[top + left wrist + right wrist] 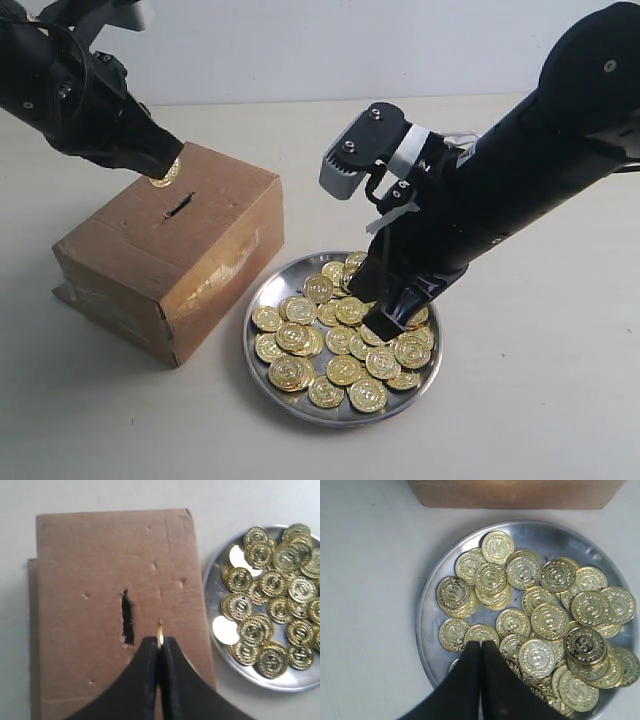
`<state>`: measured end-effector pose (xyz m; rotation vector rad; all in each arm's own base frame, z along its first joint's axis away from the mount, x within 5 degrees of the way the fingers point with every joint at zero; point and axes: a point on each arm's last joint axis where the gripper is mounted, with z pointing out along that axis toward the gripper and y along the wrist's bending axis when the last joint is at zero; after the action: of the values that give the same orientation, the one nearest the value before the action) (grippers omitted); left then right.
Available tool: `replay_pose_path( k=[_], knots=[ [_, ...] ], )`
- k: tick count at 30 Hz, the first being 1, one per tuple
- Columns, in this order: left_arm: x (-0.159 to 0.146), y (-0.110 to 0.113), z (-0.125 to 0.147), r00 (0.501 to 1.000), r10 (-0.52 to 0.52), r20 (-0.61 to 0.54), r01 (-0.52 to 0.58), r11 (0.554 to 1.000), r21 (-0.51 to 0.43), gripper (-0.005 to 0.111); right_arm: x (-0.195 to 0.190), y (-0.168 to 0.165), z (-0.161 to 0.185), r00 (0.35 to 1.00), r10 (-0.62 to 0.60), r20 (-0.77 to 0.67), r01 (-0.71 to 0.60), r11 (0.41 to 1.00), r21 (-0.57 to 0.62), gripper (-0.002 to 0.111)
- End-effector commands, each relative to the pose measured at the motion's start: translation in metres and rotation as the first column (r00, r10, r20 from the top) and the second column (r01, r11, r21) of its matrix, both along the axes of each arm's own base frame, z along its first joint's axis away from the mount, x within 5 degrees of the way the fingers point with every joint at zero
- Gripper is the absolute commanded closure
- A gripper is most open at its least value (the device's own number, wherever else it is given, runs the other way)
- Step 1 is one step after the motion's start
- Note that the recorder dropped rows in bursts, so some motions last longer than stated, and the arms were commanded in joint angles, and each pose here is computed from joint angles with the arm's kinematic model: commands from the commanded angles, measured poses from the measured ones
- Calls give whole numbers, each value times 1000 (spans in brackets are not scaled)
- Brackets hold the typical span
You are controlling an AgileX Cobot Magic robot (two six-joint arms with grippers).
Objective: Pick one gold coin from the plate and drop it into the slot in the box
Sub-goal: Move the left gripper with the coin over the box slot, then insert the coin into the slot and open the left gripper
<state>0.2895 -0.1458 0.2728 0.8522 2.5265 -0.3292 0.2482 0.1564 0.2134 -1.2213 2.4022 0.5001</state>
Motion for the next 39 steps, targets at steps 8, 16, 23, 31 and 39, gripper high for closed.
replay_pose_path(
  k=[8, 16, 23, 31, 39],
  knots=[
    [18, -5, -21, 999, 18, 37, -19, 999, 39, 107, 0, 1, 1, 1000, -9, -5, 9, 1000, 11, 108],
    [25, -7, -37, 1000, 25, 12, -26, 998, 63, 107, 0, 2, 1, 1000, -21, -9, 22, 999, 26, 108],
    [28, -8, -48, 1000, 26, -13, -25, 997, 76, 107, 0, 2, 1, 1000, -22, -9, 22, 999, 29, 108],
    [29, -9, -49, 1000, 27, -9, -27, 997, 75, 107, 0, 2, 1, 1000, -23, -10, 23, 999, 30, 108],
    [29, -9, -49, 1000, 28, -6, -27, 997, 73, 107, 0, 2, 1, 1000, -23, -10, 23, 999, 30, 108]
  ],
)
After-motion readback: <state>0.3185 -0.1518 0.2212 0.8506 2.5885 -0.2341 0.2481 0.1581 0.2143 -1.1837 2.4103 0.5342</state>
